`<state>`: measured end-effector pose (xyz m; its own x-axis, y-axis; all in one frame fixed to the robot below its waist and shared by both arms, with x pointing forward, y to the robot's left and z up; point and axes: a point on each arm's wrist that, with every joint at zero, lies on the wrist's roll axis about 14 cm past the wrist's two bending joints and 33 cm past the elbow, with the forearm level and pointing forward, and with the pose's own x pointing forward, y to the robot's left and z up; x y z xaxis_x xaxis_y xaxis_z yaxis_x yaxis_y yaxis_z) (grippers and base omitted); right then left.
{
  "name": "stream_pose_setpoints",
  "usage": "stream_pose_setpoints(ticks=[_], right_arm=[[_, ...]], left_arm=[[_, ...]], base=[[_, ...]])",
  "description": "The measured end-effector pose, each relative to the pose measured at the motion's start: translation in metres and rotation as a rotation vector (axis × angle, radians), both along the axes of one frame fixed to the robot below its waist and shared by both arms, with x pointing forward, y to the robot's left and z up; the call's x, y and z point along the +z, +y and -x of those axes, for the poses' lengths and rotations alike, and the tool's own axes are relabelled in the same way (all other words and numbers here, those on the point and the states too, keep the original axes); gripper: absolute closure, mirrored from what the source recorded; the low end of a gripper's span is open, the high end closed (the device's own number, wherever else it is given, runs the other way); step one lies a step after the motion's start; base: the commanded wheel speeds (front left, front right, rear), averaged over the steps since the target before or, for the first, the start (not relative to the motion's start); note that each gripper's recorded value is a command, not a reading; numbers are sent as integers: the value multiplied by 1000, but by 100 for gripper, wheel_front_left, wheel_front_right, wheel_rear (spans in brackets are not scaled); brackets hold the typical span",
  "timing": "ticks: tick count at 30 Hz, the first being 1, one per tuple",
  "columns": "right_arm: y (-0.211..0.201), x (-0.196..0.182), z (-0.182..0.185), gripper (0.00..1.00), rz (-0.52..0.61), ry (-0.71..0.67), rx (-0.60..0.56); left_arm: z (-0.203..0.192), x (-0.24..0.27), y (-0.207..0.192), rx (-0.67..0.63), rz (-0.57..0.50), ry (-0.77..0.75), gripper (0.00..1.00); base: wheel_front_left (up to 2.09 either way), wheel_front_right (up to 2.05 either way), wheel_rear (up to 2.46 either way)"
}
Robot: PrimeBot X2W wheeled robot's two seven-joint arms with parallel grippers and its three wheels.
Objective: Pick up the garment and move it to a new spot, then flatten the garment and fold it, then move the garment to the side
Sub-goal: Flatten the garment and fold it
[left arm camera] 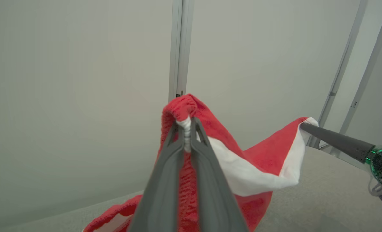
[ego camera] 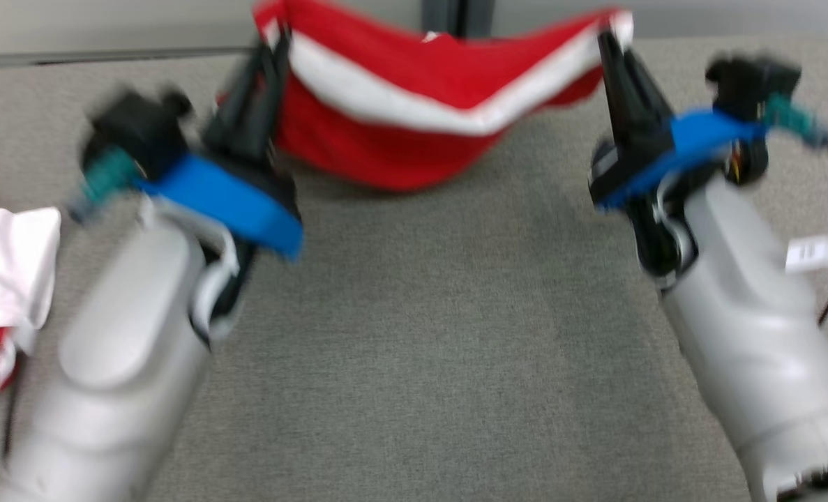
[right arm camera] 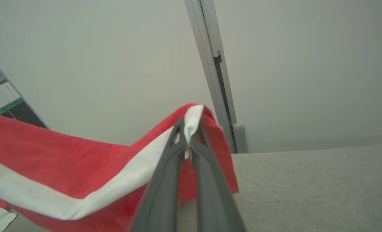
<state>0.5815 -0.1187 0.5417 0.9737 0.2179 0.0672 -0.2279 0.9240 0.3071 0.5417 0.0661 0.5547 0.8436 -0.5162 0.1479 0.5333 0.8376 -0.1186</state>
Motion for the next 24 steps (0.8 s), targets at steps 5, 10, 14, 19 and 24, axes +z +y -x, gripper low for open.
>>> stream_pose_setpoints(ticks=[5, 10, 14, 19, 24], right_arm=[[-9, -54, 65, 100, -47, 115, -3], [-17, -94, 133, 100, -89, 211, -12], [-23, -109, 180, 100, -104, 249, -25], [-27, -112, 226, 100, -143, 289, -35], [-25, -106, 257, 100, -186, 315, -48]], left_arm=[[70, -46, 2, 30, 43, 130, 100], [130, -81, 5, 46, 39, 226, 100], [171, -101, 17, 95, 61, 294, 100], [214, -116, 32, 139, 49, 343, 100], [233, -121, 38, 146, 35, 357, 100]], base=[[0, 0, 0], [0, 0, 0], [0, 0, 0], [0, 0, 0], [0, 0, 0]])
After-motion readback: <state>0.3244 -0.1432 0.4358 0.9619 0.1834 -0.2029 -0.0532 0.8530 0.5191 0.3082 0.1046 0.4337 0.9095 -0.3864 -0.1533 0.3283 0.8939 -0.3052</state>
